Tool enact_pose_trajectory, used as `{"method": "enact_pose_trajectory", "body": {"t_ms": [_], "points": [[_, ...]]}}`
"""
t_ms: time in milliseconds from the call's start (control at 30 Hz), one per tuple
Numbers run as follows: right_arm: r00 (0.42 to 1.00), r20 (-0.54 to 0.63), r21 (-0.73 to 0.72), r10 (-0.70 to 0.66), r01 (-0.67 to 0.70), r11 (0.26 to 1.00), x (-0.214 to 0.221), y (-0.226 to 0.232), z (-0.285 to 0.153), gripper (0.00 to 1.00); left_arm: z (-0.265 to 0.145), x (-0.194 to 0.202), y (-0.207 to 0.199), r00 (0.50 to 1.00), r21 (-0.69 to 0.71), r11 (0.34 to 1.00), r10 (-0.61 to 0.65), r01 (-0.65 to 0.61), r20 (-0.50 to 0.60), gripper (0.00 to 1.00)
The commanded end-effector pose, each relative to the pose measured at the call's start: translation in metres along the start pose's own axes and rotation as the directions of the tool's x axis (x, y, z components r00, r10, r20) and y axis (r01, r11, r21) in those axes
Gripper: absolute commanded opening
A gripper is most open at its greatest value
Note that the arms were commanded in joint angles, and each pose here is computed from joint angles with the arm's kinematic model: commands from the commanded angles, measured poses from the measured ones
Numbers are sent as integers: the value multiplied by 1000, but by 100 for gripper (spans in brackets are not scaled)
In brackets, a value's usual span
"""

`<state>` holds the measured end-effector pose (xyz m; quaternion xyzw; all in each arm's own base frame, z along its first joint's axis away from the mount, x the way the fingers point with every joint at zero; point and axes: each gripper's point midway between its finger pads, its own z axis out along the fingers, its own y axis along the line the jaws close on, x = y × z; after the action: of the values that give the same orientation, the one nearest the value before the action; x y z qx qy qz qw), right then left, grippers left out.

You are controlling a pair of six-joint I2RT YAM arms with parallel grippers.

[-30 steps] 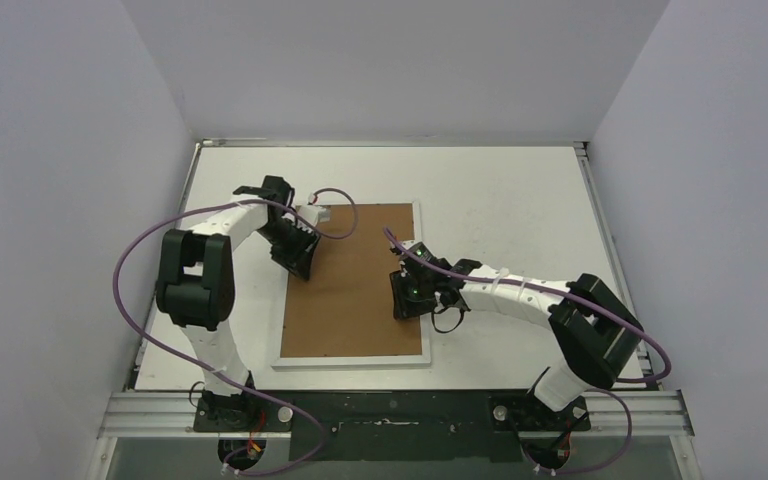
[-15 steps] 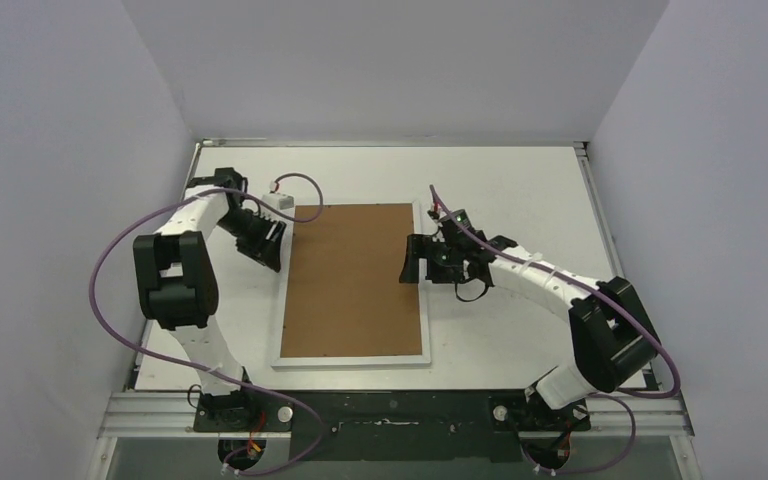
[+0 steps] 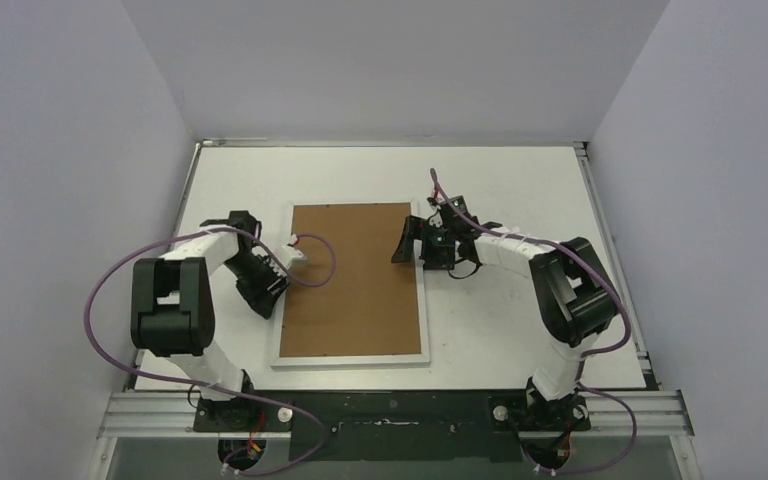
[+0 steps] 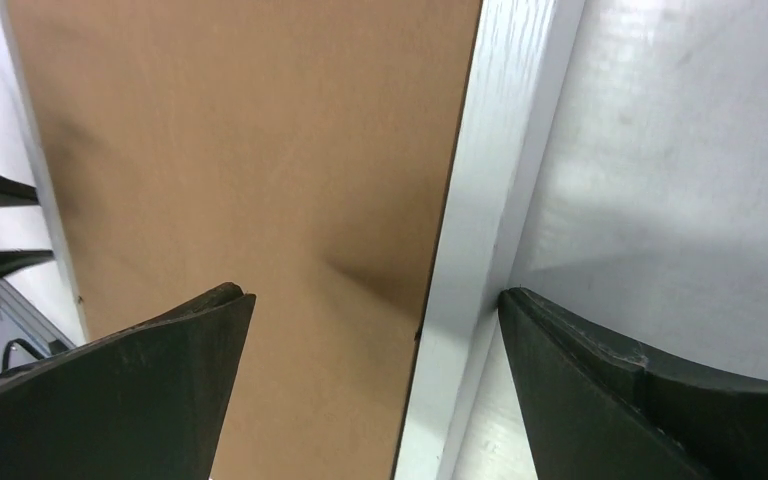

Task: Put the photo into the frame

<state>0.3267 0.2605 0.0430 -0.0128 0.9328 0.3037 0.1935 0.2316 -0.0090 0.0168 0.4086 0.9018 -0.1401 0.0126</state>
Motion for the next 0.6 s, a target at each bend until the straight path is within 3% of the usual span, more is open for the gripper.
{"method": "enact_pose_trajectory", "body": {"t_ms": [0, 400, 567], "points": [[992, 121, -148, -19, 37, 988, -54, 38, 4, 100, 2, -21, 5, 985, -110, 981, 164, -158, 48, 48], [986, 160, -349, -47, 101, 932, -151, 110, 66, 100, 32, -83, -34, 968, -44, 971, 238, -235, 82, 48], [964, 247, -241, -95, 156, 958, -205, 104, 64, 100, 35, -113, -61, 957, 13, 960, 277, -279, 82, 48]]}}
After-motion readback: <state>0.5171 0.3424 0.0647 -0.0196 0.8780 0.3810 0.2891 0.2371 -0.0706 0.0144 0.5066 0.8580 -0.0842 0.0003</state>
